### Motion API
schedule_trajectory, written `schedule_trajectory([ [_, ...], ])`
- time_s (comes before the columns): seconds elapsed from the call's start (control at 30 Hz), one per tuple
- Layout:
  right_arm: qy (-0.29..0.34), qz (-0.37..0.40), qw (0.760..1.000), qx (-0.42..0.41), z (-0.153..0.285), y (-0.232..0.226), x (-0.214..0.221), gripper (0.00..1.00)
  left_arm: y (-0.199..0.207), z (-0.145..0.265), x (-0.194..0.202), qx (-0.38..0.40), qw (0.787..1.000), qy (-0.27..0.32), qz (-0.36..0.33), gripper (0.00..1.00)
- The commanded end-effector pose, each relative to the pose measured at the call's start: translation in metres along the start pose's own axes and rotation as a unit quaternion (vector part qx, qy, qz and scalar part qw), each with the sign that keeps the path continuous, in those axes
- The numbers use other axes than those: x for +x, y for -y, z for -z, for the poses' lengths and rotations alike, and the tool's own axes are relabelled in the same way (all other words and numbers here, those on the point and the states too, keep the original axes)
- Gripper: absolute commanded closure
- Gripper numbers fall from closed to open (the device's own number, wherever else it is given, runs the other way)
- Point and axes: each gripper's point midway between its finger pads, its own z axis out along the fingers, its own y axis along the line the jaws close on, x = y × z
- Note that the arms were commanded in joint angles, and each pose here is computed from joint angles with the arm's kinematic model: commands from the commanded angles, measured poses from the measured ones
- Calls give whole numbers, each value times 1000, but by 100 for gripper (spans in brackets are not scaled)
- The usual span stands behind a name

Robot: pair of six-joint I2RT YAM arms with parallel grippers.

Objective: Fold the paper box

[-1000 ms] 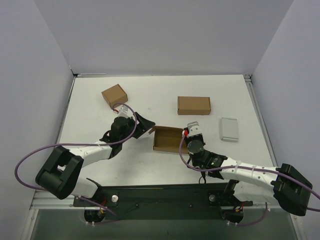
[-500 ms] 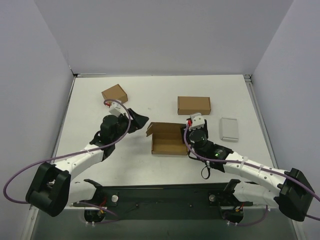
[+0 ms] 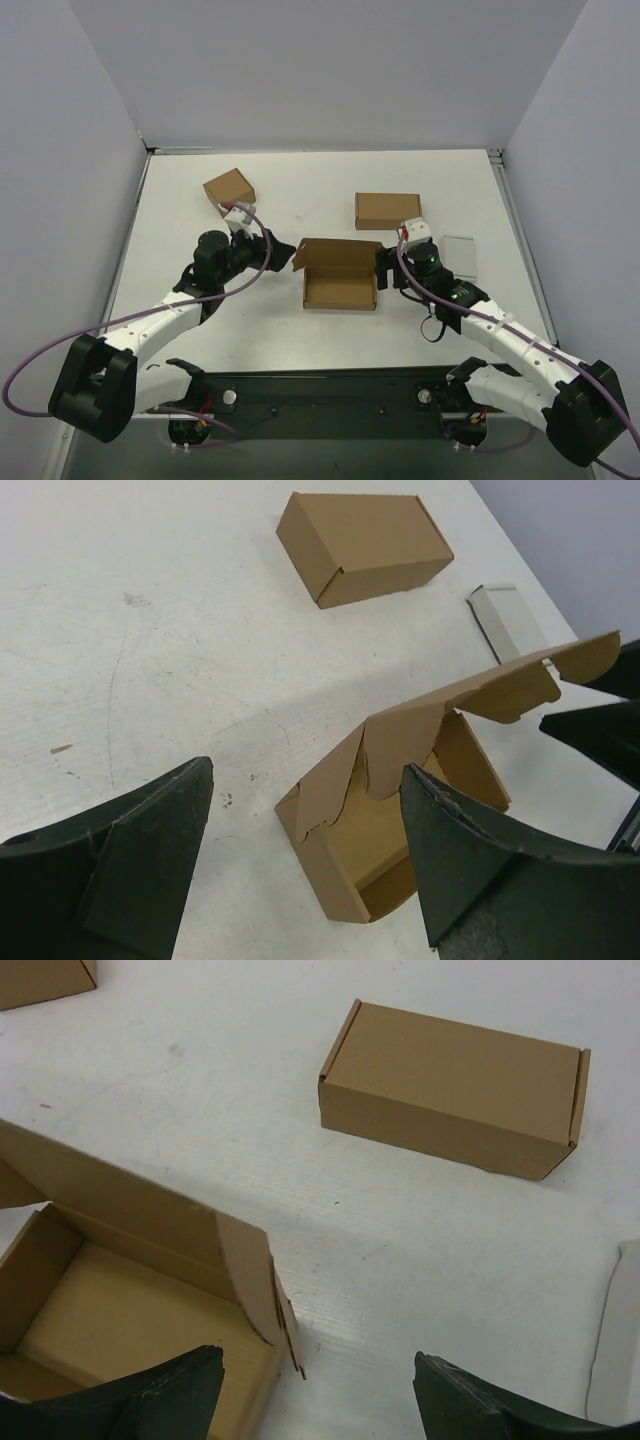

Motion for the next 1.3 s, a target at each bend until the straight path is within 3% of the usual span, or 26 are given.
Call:
schedule_trajectory([
  [0.0,-11,-18,998,-55,-8,-9,-13,24,15,-7,-3,61,996,1,-60,15],
  [0.2,-13,-14,998,-63,-17,-10,-14,30,18,-5,4,82,994,3,-67,17],
  [0.3,-11,-13,998,-63,-20,-10,-15,35,23,6,-8,85,993,43,-72,17],
  [0.53,-21,-13,997,-67,-26,-11,-10,74,27,30,-8,78,991,64,-90,17],
  [0.73,-27,-8,998,-64,-29,-10,-9,90,34,23,14,82,985,19,-148,17],
  [1.0,-40,2,997,-66,-31,-10,-6,98,25,6,10,60,984,8,-169,17],
  [1.27,-40,8,997,-69,-32,-11,-7,100,17,-10,4,35,981,16,-188,17],
])
